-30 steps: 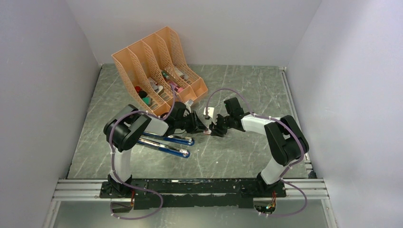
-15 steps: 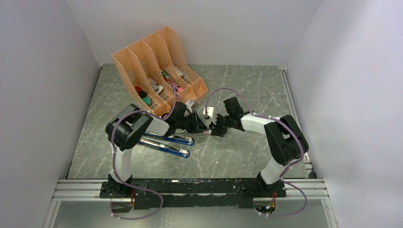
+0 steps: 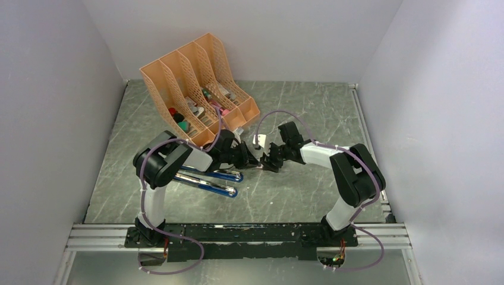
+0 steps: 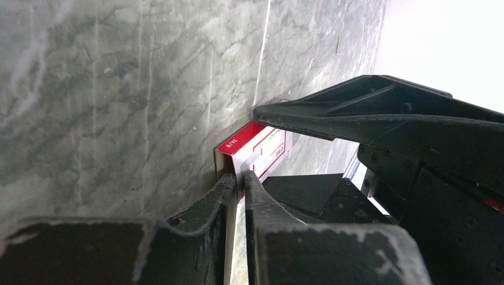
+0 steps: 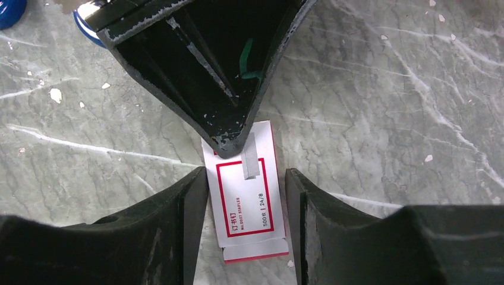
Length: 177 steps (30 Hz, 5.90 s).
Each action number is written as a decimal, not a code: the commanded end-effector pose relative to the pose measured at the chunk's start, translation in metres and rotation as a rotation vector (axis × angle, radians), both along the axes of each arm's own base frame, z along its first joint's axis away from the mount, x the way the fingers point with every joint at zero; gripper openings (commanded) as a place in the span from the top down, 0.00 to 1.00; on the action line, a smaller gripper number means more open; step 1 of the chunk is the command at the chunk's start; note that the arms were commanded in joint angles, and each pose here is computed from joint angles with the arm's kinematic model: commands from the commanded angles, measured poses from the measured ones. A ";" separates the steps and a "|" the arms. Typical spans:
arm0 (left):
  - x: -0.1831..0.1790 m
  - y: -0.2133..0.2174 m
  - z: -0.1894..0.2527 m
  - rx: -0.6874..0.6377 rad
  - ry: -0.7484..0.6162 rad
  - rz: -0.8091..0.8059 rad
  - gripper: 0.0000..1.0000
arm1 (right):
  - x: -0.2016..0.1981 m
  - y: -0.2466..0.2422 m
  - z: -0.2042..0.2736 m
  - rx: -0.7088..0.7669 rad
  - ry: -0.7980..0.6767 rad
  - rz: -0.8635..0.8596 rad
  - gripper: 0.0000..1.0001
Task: Load the staples into the stapler
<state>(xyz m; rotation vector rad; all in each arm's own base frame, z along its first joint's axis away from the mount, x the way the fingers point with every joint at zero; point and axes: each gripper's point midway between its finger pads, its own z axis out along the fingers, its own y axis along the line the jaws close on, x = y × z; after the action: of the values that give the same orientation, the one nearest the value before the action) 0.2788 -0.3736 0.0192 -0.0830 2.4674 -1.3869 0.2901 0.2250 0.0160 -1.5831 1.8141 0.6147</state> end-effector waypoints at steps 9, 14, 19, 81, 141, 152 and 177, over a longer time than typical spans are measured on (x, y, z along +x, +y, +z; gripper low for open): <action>-0.005 0.010 0.005 -0.037 -0.006 0.000 0.85 | 0.000 0.005 0.039 0.063 -0.076 -0.023 0.36; -0.001 0.013 0.007 -0.037 -0.018 0.008 0.83 | 0.025 -0.005 0.067 0.123 -0.091 -0.303 0.35; -0.001 0.013 0.007 -0.038 -0.020 0.008 0.83 | 0.039 -0.029 0.078 0.147 0.012 -0.687 0.37; 0.002 0.012 0.008 -0.029 -0.025 0.008 0.86 | -0.010 -0.058 -0.016 0.193 0.534 -1.234 0.98; 0.003 0.011 0.007 -0.029 -0.022 0.000 0.87 | 0.007 -0.061 -0.006 0.157 0.469 -1.223 0.58; 0.003 0.011 0.006 -0.029 -0.022 0.003 0.87 | 0.005 -0.064 -0.004 0.163 0.458 -1.244 0.75; 0.004 0.012 0.006 -0.019 -0.020 0.011 0.88 | 0.002 -0.063 -0.007 0.147 0.475 -1.230 1.00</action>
<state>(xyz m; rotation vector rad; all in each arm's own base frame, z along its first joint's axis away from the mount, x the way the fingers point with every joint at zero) 0.2778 -0.3608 0.0171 -0.1133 2.4547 -1.4043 0.2949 0.1719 0.0145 -0.0398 2.5067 0.5532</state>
